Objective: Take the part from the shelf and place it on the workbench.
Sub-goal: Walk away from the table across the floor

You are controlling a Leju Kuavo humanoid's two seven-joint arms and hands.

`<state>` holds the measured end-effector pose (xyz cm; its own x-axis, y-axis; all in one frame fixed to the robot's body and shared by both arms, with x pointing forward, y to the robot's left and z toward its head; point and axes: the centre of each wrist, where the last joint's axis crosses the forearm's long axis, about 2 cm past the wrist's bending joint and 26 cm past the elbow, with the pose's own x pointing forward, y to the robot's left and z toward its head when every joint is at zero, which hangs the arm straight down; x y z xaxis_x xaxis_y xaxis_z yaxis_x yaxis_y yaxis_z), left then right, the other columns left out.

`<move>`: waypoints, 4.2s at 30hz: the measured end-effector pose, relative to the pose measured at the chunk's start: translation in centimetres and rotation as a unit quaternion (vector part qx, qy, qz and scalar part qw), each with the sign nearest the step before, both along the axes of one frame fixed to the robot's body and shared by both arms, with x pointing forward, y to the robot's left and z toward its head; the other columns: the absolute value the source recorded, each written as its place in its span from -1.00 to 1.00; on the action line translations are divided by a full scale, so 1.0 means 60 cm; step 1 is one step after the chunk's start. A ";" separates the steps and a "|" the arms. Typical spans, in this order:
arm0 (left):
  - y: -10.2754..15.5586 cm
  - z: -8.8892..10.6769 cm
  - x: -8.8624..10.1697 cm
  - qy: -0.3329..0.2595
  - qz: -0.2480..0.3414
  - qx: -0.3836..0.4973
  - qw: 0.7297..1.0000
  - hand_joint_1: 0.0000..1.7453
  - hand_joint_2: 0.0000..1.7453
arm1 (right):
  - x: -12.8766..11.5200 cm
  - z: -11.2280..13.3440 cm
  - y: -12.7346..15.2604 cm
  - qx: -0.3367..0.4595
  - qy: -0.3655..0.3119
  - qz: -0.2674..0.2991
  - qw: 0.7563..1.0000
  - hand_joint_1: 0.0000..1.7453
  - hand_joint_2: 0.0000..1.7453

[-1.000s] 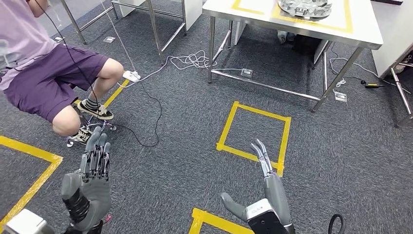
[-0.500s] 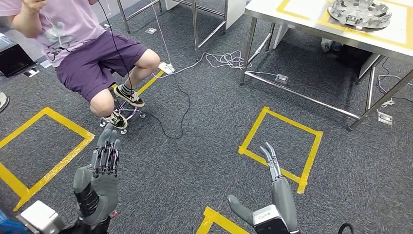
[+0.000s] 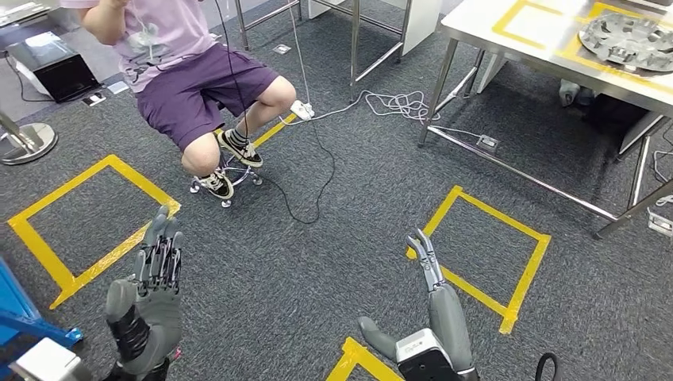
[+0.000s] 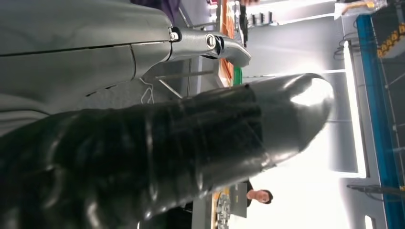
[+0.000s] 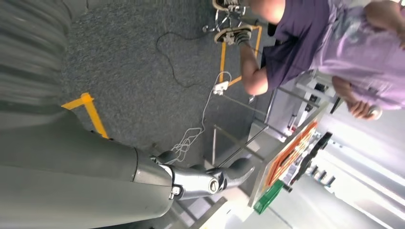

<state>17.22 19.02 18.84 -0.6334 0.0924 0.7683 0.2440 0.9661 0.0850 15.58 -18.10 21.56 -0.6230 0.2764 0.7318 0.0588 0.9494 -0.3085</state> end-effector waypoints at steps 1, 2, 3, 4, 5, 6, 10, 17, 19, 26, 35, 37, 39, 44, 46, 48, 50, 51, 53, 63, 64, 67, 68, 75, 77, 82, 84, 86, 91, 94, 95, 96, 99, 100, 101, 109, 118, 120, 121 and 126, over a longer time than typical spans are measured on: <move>0.000 0.000 0.000 0.000 0.000 0.000 1.000 -1.00 -1.00 | 0.000 0.000 0.000 0.000 0.000 0.000 1.000 -1.00 1.00; 0.000 0.000 0.000 0.000 0.000 0.000 1.000 -1.00 -1.00 | 0.000 0.000 0.000 -0.001 0.000 0.000 1.000 -1.00 1.00; 0.000 0.000 0.000 0.000 0.000 0.000 1.000 -1.00 -1.00 | 0.000 0.000 0.000 -0.001 0.001 0.000 1.000 -1.00 1.00; 0.000 0.000 0.000 0.000 0.000 0.000 1.000 -1.00 -1.00 | -0.001 -0.001 0.000 -0.001 0.001 0.000 1.000 -1.00 1.00; 0.000 0.000 0.000 0.000 0.000 0.000 1.000 -1.00 -1.00 | -0.001 -0.001 0.000 -0.001 0.001 0.000 1.000 -1.00 1.00; 0.000 0.000 0.000 0.000 0.000 0.000 1.000 -1.00 -1.00 | -0.001 -0.001 -0.001 -0.002 0.001 0.000 1.000 -1.00 1.00; 0.000 0.000 0.000 0.000 0.000 0.000 1.000 -1.00 -1.00 | -0.001 -0.001 -0.001 -0.002 0.001 0.000 1.000 -1.00 1.00; 0.000 0.000 0.000 -0.001 0.000 0.000 1.000 -1.00 -1.00 | 0.001 0.001 -0.001 -0.004 -0.002 0.000 1.000 -1.00 1.00; 0.000 0.000 0.000 -0.002 0.000 0.000 1.000 -1.00 -1.00 | 0.001 0.000 -0.001 -0.005 -0.001 0.001 1.000 -1.00 1.00; 0.000 -0.001 0.001 -0.001 0.000 0.001 1.000 -1.00 -1.00 | -0.001 0.000 0.001 -0.007 0.001 0.002 1.000 -1.00 1.00; 0.000 -0.001 0.001 -0.001 0.000 0.001 1.000 -1.00 -1.00 | -0.002 -0.001 0.001 -0.008 0.000 0.004 1.000 -1.00 1.00; 0.000 -0.002 0.000 0.000 0.000 0.001 1.000 -1.00 -1.00 | -0.002 -0.001 0.002 -0.008 0.001 0.004 1.000 -1.00 1.00; 0.000 -0.002 0.000 0.000 0.000 0.001 1.000 -1.00 -1.00 | -0.002 -0.001 0.002 -0.008 0.001 0.004 1.000 -1.00 1.00; 0.000 -0.002 0.000 -0.003 0.002 0.006 1.000 -1.00 -1.00 | -0.002 0.001 0.002 -0.008 -0.003 0.004 1.000 -1.00 1.00; 0.001 0.001 -0.001 -0.008 0.004 0.012 1.000 -1.00 -1.00 | -0.002 0.002 0.002 -0.009 -0.005 0.004 1.000 -1.00 1.00; 0.004 0.008 -0.002 -0.018 0.007 0.015 1.000 -1.00 -1.00 | -0.002 0.002 0.002 -0.009 -0.006 0.004 1.000 -1.00 1.00; 0.007 0.018 -0.003 -0.030 0.007 0.013 0.999 -1.00 -1.00 | -0.003 0.001 0.003 -0.009 -0.005 0.004 1.000 -1.00 1.00; 0.009 0.024 -0.005 -0.036 0.005 0.011 0.999 -1.00 -1.00 | -0.004 0.001 0.003 -0.010 -0.005 0.003 1.000 -1.00 1.00; 0.011 0.032 -0.008 -0.042 0.002 0.006 0.999 -1.00 -1.00 | -0.005 0.000 0.003 -0.011 -0.006 0.003 1.000 -1.00 1.00; 0.015 0.046 -0.016 -0.054 -0.009 -0.020 0.998 -1.00 -1.00 | -0.005 0.003 0.003 -0.015 -0.014 0.000 1.000 -1.00 1.00; 0.015 0.046 -0.016 -0.054 -0.009 -0.022 0.998 -1.00 -1.00 | -0.006 0.003 0.003 -0.015 -0.014 0.000 1.000 -1.00 1.00; 0.015 0.046 -0.017 -0.052 -0.012 -0.025 0.998 -1.00 -1.00 | -0.006 0.002 0.003 -0.016 -0.013 -0.001 1.000 -1.00 1.00; 0.015 0.046 -0.017 -0.051 -0.013 -0.026 0.998 -1.00 -1.00 | -0.007 0.002 0.003 -0.016 -0.013 -0.001 1.000 -1.00 1.00; 0.015 0.045 -0.018 -0.051 -0.015 -0.027 0.998 -1.00 -1.00 | -0.007 0.004 0.003 -0.017 -0.018 -0.003 1.000 -1.00 1.00; 0.016 0.044 -0.019 -0.050 -0.014 -0.027 0.998 -1.00 -1.00 | -0.007 0.006 0.003 -0.017 -0.020 -0.004 1.000 -1.00 1.00; 0.018 0.043 -0.017 -0.049 -0.009 -0.028 0.998 -1.00 -1.00 | -0.010 0.006 0.004 -0.018 -0.019 -0.004 1.000 -1.00 1.00; 0.018 0.042 -0.018 -0.045 -0.009 -0.029 0.999 -1.00 -1.00 | -0.011 0.005 0.005 -0.018 -0.016 -0.003 1.000 -1.00 1.00; 0.018 0.041 -0.017 -0.044 -0.009 -0.030 0.999 -1.00 -1.00 | -0.012 0.005 0.005 -0.018 -0.016 -0.003 1.000 -1.00 1.00; 0.019 0.041 -0.016 -0.045 -0.008 -0.031 0.999 -1.00 -1.00 | -0.012 0.005 0.006 -0.019 -0.018 -0.003 1.000 -1.00 1.00; 0.019 0.041 -0.016 -0.044 -0.009 -0.031 0.999 -1.00 -1.00 | -0.012 0.006 0.006 -0.022 -0.020 -0.006 1.000 -1.00 1.00; 0.019 0.042 -0.016 -0.044 -0.009 -0.031 0.998 -1.00 -1.00 | -0.012 0.007 0.005 -0.022 -0.021 -0.006 1.000 -1.00 1.00; 0.019 0.042 -0.016 -0.044 -0.009 -0.031 0.998 -1.00 -1.00 | -0.013 0.007 0.005 -0.022 -0.021 -0.007 1.000 -1.00 1.00; 0.018 0.041 -0.016 -0.043 -0.010 -0.031 0.999 -1.00 -1.00 | -0.014 0.007 0.005 -0.024 -0.019 -0.009 0.999 -1.00 1.00; 0.018 0.040 -0.015 -0.042 -0.010 -0.030 0.999 -1.00 -1.00 | -0.014 0.006 0.004 -0.025 -0.019 -0.009 0.999 -1.00 1.00; 0.018 0.039 -0.015 -0.041 -0.010 -0.030 0.999 -1.00 -1.00 | -0.014 0.006 0.004 -0.026 -0.019 -0.010 0.999 -1.00 1.00; 0.018 0.037 -0.015 -0.040 -0.013 -0.031 0.999 -1.00 -1.00 | -0.016 0.010 0.003 -0.026 -0.025 -0.012 0.999 -1.00 1.00; 0.018 0.032 -0.014 -0.035 -0.013 -0.031 0.999 -1.00 -1.00 | -0.018 0.010 0.003 -0.029 -0.025 -0.014 0.999 -1.00 1.00; 0.018 0.032 -0.014 -0.036 -0.013 -0.031 0.999 -1.00 -1.00 | -0.019 0.010 0.003 -0.029 -0.025 -0.014 0.999 -1.00 1.00; 0.018 0.032 -0.014 -0.037 -0.013 -0.032 0.999 -1.00 -1.00 | -0.019 0.010 0.003 -0.029 -0.026 -0.015 0.999 -1.00 1.00; 0.018 0.030 -0.014 -0.042 -0.014 -0.035 0.998 -1.00 -1.00 | -0.018 0.010 0.003 -0.028 -0.031 -0.017 0.999 -1.00 1.00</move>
